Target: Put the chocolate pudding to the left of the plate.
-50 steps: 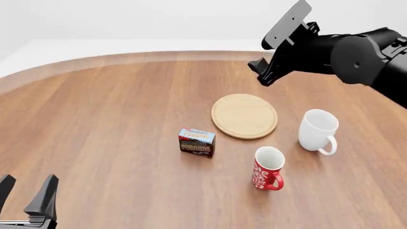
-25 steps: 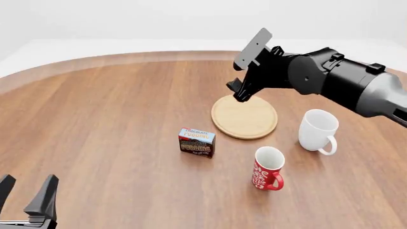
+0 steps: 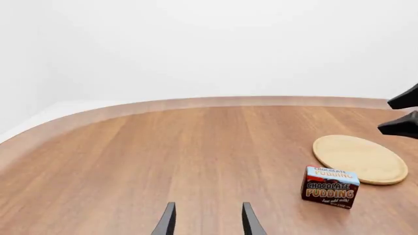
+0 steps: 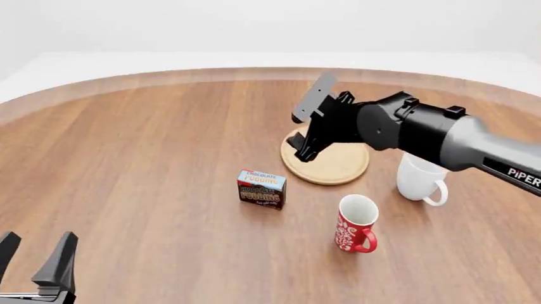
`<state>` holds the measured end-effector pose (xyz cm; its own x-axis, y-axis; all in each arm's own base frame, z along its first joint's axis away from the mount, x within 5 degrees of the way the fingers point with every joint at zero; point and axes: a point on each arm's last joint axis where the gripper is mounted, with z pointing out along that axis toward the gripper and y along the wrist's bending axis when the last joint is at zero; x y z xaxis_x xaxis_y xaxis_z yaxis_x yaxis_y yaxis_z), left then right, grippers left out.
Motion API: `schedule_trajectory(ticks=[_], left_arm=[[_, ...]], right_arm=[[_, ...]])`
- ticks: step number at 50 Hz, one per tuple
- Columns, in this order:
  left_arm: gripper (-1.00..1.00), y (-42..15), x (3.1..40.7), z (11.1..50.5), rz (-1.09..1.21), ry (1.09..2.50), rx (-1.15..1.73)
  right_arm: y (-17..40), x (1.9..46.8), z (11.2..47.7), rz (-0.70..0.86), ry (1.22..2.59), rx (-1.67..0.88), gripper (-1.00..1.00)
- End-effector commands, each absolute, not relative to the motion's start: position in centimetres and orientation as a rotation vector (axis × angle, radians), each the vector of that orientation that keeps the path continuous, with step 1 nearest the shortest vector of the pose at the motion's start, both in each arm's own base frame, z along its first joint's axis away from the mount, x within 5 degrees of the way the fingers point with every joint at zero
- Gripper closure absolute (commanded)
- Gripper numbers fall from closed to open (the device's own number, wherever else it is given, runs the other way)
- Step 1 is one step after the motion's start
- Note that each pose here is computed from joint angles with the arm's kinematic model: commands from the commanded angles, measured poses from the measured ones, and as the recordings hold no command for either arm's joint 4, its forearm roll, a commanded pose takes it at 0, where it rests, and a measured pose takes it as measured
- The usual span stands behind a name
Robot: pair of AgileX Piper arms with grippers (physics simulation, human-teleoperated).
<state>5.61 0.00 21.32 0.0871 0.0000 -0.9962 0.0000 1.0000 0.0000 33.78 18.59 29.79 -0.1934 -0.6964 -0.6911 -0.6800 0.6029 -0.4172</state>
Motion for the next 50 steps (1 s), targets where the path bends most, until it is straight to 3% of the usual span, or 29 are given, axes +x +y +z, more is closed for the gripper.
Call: schedule_trajectory(ticks=[1,50], left_arm=[[-1.00,0.0,5.6,21.3,0.000,1.484,0.000],[-1.00,0.0,5.6,21.3,0.000,1.484,0.000]], right_arm=[[19.6,33.9,28.4,-0.004,1.923,-1.119,-1.00],[23.6,33.4,23.6,0.085,1.956,-1.158,-1.00]])
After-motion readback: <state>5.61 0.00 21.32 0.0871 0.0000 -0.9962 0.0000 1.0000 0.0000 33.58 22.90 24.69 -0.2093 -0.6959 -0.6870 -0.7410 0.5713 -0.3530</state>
